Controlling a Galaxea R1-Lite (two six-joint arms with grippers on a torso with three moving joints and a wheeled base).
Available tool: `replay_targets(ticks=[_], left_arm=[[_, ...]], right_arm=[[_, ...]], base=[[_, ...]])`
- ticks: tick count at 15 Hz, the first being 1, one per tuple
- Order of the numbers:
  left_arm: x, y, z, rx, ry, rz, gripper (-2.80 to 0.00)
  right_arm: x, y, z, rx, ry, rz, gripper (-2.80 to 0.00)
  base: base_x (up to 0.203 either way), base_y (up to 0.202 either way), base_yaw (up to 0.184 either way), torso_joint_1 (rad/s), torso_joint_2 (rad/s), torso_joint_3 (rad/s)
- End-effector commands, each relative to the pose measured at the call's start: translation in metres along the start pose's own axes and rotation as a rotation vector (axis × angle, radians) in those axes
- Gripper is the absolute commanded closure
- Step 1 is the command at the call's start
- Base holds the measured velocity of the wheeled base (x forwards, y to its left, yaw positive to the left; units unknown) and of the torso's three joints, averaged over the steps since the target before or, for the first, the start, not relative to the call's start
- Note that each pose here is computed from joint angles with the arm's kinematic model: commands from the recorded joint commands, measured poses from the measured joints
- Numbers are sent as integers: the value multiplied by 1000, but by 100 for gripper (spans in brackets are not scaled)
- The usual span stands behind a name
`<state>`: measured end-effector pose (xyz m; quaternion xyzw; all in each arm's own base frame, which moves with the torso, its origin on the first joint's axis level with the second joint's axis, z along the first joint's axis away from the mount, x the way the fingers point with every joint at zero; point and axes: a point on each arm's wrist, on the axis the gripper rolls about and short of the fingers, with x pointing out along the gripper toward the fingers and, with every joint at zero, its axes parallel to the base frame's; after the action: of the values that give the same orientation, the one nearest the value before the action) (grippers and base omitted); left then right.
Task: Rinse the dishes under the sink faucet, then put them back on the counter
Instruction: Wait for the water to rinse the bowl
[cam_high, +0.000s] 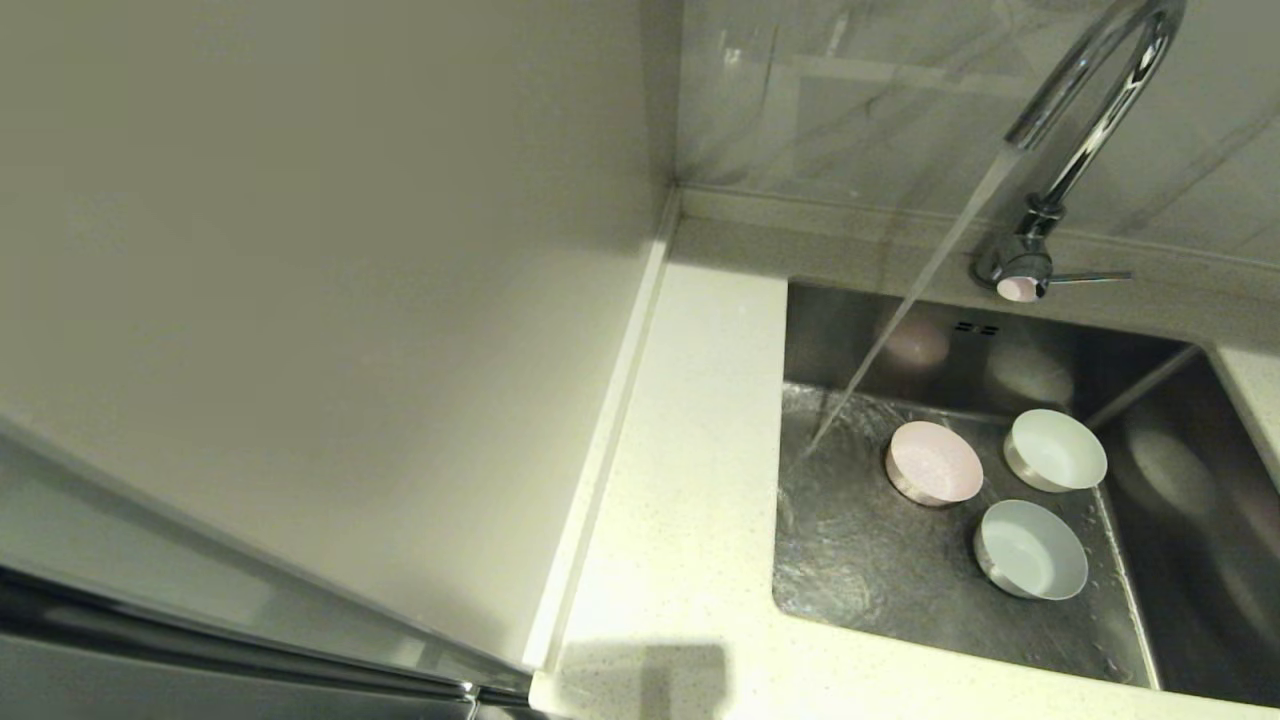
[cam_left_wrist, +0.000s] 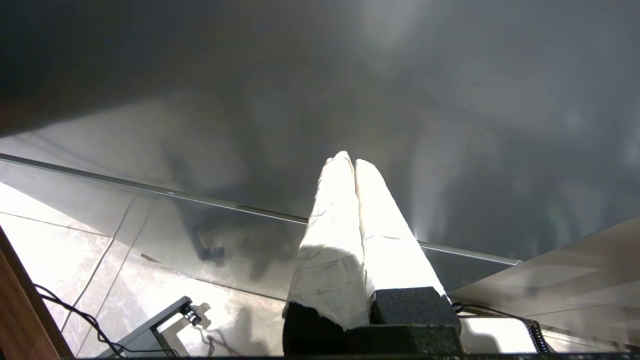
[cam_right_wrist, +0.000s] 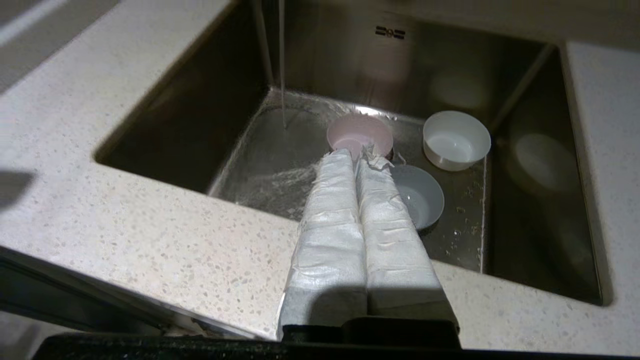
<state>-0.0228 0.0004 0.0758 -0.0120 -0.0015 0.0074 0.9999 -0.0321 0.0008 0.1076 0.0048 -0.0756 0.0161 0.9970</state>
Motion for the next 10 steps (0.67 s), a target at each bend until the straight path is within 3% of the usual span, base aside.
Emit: replay_targets(ticks=[1,4,10], left_arm=[[0,0,0,-1,-3,0,0],[0,0,0,0,-4,0,0],[0,0,0,-1,-3,0,0]], right_arm=[[-1,1,13,-1,-29,19,0],[1,1,55,1,-74,24,0],[55,0,181,7,-99,-24,0]], base=[[0,0,0,0,0,0],[0,0,0,0,0,0],[0,0,0,0,0,0]])
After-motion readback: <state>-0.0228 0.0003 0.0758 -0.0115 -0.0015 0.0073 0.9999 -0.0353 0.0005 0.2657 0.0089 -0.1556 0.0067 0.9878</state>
